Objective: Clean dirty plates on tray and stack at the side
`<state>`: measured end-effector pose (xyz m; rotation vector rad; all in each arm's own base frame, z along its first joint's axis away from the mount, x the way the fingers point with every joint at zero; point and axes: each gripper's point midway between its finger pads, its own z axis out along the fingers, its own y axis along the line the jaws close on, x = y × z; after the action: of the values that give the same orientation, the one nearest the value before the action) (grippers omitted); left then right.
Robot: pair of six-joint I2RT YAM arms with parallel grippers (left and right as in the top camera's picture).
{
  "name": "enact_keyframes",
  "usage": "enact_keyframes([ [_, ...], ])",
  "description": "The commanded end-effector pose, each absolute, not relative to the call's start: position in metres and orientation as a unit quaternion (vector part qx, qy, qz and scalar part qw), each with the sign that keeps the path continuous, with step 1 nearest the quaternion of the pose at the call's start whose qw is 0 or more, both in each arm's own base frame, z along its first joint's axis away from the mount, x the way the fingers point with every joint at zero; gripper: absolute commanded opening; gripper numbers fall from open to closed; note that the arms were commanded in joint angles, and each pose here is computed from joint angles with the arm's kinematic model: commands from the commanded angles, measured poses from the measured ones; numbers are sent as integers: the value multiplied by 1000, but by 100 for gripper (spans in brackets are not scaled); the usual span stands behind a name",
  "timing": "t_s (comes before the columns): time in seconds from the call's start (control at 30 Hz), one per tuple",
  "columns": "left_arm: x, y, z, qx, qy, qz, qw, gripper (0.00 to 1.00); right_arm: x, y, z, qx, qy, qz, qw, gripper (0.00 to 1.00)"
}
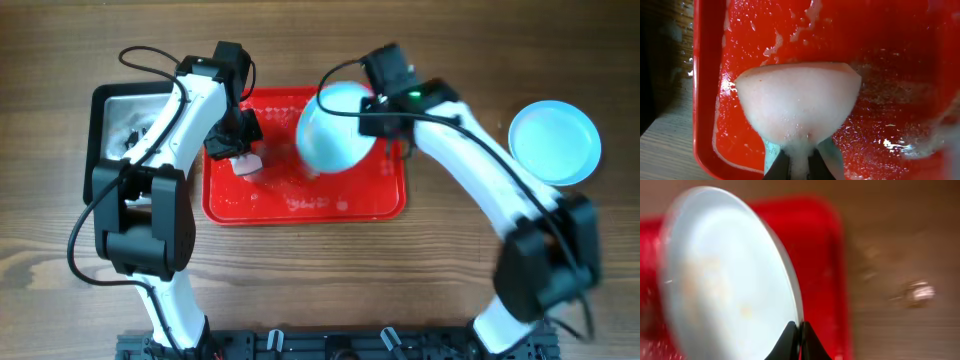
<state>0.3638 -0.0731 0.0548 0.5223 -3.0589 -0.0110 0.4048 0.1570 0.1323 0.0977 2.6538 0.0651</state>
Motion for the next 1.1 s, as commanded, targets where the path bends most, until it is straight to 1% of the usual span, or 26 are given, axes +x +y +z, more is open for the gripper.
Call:
enact_keyframes([
  [0.0, 370, -76, 69, 163, -987, 11, -2, 4, 412, 110, 187, 28, 937, -106, 330, 4],
  [0.1, 371, -76, 69, 163, -987, 11, -3, 4, 408, 90, 209, 2, 906, -222, 360, 4],
  [0.17, 374, -77, 69, 163, -987, 13, -9, 4, 404, 88, 230, -13, 872, -300, 386, 4],
  [0.27, 378, -77, 69, 163, -986, 16, -17, 4, 393, 119, 253, -68, 833, -356, 419, 4],
  [0.37, 378, -78, 69, 163, -986, 17, -18, 4, 385, 152, 250, -130, 823, -357, 422, 4],
  [0.43, 378, -78, 69, 163, -986, 17, -18, 4, 383, 163, 242, -159, 820, -363, 412, 4],
  [0.5, 378, -78, 69, 163, -986, 16, -18, 4, 384, 166, 234, -168, 822, -363, 405, 4],
  [0.57, 378, -78, 69, 163, -986, 16, -18, 4, 382, 172, 215, -137, 857, -298, 398, 4],
  [0.63, 378, -78, 69, 163, -986, 16, -18, 5, 380, 177, 191, -98, 902, -207, 367, 4],
  [0.67, 378, -78, 69, 163, -986, 16, -18, 5, 380, 176, 178, -73, 923, -161, 341, 9],
  [0.7, 378, -78, 69, 163, -986, 16, -18, 6, 380, 170, 169, -44, 939, -127, 318, 27],
  [0.73, 378, -78, 69, 163, -986, 16, -18, 7, 380, 161, 159, -15, 953, -92, 287, 52],
  [0.77, 378, -78, 69, 163, -986, 16, -18, 7, 381, 150, 151, 17, 966, -55, 254, 64],
  [0.8, 378, -78, 69, 163, -986, 16, -18, 8, 382, 134, 143, 46, 975, -12, 216, 68],
  [0.9, 378, -78, 69, 163, -986, 16, -18, 8, 386, 86, 135, 117, 978, 39, 167, 68],
  [0.97, 378, -78, 69, 163, -986, 16, -18, 8, 389, 53, 125, 136, 977, 60, 155, 68],
  [1.07, 378, -78, 69, 163, -986, 16, -18, 8, 382, 46, 86, 139, 977, 95, 127, 68],
])
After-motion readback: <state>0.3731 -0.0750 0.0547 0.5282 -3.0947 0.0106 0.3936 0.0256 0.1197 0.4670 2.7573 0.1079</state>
